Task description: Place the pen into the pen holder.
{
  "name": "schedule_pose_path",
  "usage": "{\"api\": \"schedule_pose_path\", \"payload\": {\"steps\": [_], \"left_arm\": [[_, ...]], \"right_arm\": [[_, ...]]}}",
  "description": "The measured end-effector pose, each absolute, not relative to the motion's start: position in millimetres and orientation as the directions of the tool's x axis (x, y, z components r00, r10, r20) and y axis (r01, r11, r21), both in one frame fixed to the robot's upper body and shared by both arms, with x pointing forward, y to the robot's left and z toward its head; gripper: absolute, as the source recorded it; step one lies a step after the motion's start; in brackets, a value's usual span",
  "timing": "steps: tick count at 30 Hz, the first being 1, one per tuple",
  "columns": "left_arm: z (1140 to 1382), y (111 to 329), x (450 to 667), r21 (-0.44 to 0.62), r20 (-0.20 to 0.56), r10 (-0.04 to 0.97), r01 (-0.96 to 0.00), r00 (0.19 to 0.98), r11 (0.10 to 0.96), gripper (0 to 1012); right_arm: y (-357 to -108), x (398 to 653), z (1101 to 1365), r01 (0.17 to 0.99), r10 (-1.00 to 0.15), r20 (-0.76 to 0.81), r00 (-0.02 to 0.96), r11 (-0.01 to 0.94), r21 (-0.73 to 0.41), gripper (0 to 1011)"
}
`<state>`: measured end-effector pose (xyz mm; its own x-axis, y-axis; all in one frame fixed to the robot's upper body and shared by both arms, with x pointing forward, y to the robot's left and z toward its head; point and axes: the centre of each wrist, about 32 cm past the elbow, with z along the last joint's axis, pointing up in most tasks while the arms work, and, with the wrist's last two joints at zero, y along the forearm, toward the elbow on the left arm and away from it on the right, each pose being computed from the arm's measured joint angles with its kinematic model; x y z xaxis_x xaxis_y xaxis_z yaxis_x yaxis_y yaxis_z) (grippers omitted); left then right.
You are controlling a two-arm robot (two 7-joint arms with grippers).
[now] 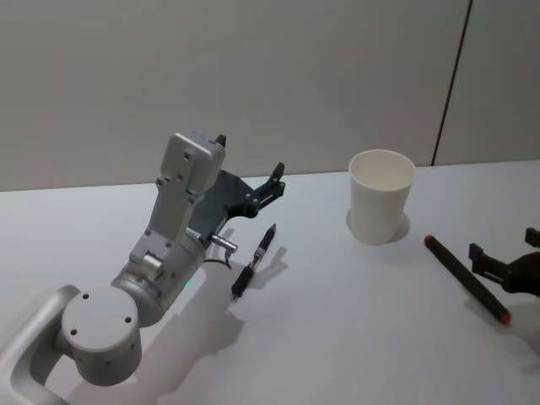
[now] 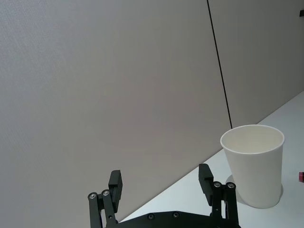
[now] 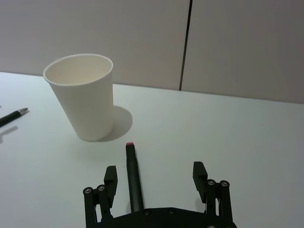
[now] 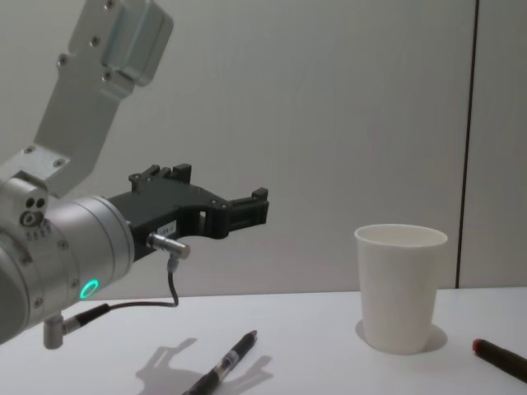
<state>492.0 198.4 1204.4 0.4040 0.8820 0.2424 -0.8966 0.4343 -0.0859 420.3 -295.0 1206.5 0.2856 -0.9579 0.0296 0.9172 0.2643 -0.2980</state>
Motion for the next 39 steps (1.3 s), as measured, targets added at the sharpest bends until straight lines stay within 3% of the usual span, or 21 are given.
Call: {"api": "schedule_pose_path", "payload": {"steps": [15, 39], "left_arm": [[1204, 198, 492, -0.086, 0.242, 0.882, -0.897, 0.404, 0.434, 1001], [1204, 198, 492, -0.086, 0.242, 0.882, -0.897, 0.404, 0.434, 1001]], "right_arm": [[-278, 442, 1206, 0.876, -0.958, 0.043, 0.283, 0.240, -0.419, 1002], [-258, 461, 1193, 0.835, -0.946, 0.049, 0.321, 0.259, -0.485, 1001]]}}
